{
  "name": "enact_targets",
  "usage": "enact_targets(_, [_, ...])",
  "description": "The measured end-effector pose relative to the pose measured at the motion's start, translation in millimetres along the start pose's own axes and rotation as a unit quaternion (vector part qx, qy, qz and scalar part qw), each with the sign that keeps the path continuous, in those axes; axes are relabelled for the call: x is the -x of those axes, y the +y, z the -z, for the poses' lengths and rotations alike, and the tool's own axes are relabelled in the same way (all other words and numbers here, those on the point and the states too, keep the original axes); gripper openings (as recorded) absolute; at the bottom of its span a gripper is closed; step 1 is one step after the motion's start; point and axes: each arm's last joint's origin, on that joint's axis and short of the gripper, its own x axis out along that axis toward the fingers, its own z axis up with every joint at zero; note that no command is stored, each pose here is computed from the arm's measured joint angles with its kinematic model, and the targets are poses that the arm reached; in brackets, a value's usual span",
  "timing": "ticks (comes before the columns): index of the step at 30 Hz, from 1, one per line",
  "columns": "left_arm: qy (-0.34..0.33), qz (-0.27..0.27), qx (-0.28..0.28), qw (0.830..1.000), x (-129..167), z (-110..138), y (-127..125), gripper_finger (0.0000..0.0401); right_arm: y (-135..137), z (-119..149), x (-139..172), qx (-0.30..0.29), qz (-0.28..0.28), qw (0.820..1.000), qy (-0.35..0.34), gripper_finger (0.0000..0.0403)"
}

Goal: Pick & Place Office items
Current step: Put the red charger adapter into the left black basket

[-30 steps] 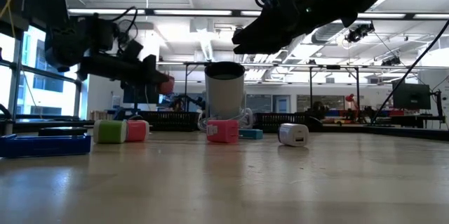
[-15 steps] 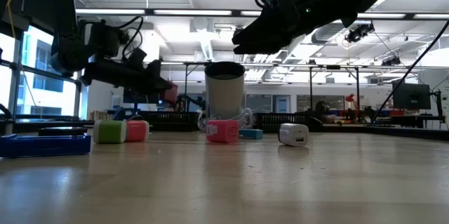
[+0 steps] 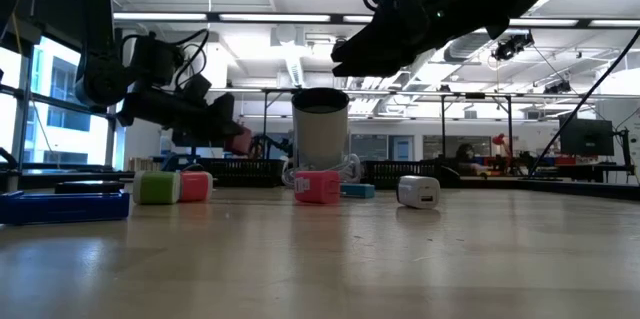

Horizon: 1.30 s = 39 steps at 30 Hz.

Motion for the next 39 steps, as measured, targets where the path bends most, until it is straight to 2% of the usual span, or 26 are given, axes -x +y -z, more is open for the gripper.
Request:
enact_targets(8, [0.007,-0.009,0.019,1.0,-0.2,2.1,0.8,0.0116,0.0,-0.1,0.0,0.0,0.0,1.0,-0.001,0.0313])
enact_targets(25, [0.048,-0.033,0.026,0.998,-2.3,9.1,2.9,0.0116,-0.5,-0.7,0.0,0.0,0.0,1.0,-0.004,0.0313])
enact_targets(39, [0.053,-0.046,0.026,0.997,-4.0,9.3,4.0,0.0116,-0.4,-0.7,0.0,0.0,0.0,1.0,-0.004,0.0313])
